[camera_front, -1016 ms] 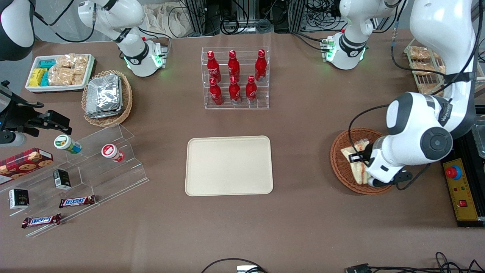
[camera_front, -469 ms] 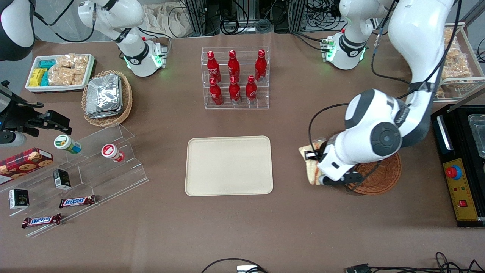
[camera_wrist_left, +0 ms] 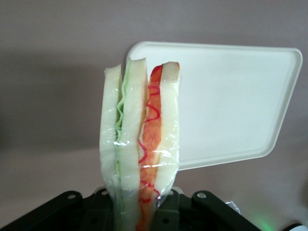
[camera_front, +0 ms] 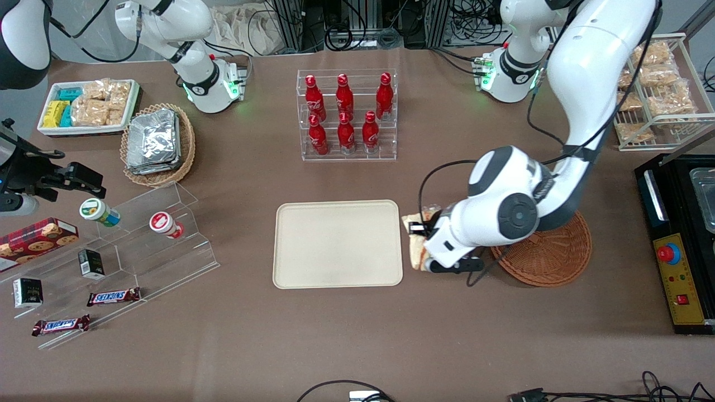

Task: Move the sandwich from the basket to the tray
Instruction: 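Lift the sandwich and carry it with the left gripper toward the tray, then lower the sandwich onto the cream tray and open the left gripper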

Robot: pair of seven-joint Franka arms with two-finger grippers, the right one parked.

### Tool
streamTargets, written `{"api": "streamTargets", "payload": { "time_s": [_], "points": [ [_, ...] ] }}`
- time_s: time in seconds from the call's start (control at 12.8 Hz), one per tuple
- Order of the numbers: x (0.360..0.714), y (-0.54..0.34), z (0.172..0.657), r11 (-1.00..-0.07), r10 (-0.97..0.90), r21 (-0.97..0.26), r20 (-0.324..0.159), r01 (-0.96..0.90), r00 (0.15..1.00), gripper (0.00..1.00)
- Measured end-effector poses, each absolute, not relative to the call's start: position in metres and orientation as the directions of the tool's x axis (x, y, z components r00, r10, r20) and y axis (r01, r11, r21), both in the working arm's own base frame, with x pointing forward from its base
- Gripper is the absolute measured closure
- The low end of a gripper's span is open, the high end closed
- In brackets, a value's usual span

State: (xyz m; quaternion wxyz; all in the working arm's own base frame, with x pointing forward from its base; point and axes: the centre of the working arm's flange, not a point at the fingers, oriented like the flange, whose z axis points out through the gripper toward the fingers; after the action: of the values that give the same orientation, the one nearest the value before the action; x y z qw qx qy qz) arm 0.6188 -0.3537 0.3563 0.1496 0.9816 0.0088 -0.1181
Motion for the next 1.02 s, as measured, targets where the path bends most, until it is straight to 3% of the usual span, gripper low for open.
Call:
{"api": "streamTargets", "payload": {
  "time_s": [0.55,1.02],
  "points": [
    [0.601,-0.402,0.234,-0.954,-0.053,0.298,-0.291,0.037,0.955,0.80],
    [0.591,-0.413,0.208,-0.964,-0.079,0.267,-0.292,0.002,0.953,0.82]
  ]
}}
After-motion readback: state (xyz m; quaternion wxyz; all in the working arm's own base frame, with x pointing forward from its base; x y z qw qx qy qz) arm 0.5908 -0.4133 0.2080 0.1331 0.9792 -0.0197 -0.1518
